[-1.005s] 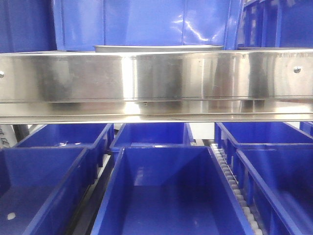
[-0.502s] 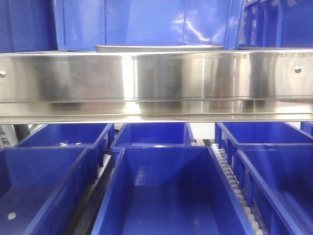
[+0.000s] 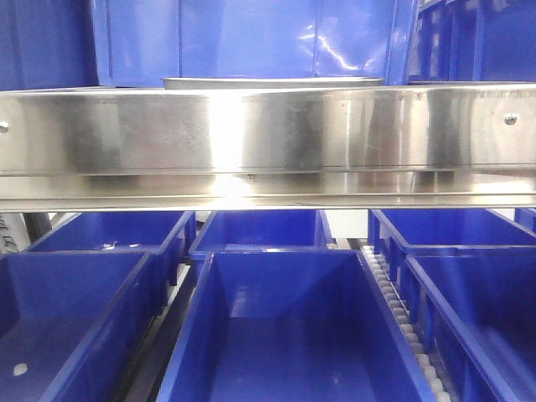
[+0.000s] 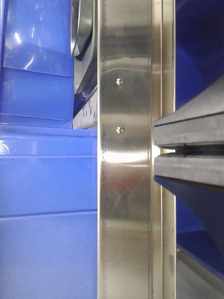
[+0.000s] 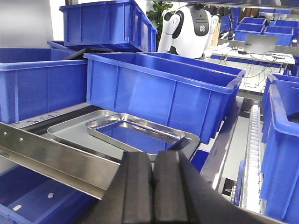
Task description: Stack silver trays without gaps
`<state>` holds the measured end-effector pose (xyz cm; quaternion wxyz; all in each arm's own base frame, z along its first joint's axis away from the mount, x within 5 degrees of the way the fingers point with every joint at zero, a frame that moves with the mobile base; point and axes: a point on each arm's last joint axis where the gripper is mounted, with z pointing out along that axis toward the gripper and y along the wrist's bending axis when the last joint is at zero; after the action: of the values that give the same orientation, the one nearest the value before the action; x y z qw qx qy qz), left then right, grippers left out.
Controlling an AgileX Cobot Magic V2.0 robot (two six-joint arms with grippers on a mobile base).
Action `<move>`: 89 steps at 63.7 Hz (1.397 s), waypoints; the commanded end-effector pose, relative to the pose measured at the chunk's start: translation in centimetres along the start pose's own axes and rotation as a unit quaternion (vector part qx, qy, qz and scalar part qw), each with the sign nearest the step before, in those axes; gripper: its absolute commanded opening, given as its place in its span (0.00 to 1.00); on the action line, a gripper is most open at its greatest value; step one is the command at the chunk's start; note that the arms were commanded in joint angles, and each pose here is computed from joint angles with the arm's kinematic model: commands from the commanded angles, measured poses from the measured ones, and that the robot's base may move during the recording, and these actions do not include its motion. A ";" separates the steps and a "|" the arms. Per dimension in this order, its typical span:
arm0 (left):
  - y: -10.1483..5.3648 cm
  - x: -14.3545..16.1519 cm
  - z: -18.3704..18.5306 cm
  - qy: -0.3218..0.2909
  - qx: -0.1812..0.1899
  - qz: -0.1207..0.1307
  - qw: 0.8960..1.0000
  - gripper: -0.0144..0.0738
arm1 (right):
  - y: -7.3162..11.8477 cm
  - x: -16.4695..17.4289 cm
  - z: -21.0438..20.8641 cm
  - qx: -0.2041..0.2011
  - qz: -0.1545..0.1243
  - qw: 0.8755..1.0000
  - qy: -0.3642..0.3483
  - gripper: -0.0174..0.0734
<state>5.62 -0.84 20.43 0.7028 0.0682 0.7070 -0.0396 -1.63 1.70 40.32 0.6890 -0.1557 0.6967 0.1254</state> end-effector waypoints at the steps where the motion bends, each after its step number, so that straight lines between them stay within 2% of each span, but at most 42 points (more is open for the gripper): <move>1: 0.0 -0.2 0.0 -0.008 -0.001 -0.003 1.000 0.18 | 0.0 -0.1 -0.1 0.004 -0.003 1.000 -0.010 0.11; 34: 0.0 -0.2 0.0 -0.008 -0.001 -0.003 1.000 0.18 | 0.0 -0.1 -0.1 0.004 -0.003 1.000 -0.009 0.11; 42: 0.0 -0.2 0.0 -0.008 -0.001 -0.003 1.000 0.18 | -0.2 -0.4 -0.2 0.016 -0.010 0.999 -0.029 0.11; 46: 0.0 -0.2 0.0 -0.008 -0.001 -0.003 1.000 0.18 | -0.6 -0.3 0.2 0.041 -0.019 0.998 -0.041 0.11; 53: 0.0 -0.2 0.0 -0.008 -0.001 -0.003 1.000 0.18 | -1.3 0.4 1.3 0.099 -0.011 0.993 -0.064 0.11; 71: 0.0 -0.2 0.0 -0.008 -0.001 -0.003 1.000 0.18 | -3.3 7.0 5.3 0.197 0.019 0.980 -0.032 0.11; 81: 0.0 -0.2 0.0 -0.008 -0.001 -0.003 1.000 0.18 | -3.9 11.5 6.0 0.222 0.023 0.973 -0.052 0.11; 89: 0.0 -0.2 0.0 -0.008 -0.001 -0.003 1.000 0.18 | -3.8 14.5 5.8 0.226 0.029 0.973 -0.050 0.11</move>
<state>5.62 -0.84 20.41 0.7021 0.0682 0.7077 -0.0395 5.32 -0.02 27.02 0.7227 0.0205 0.6908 -0.0038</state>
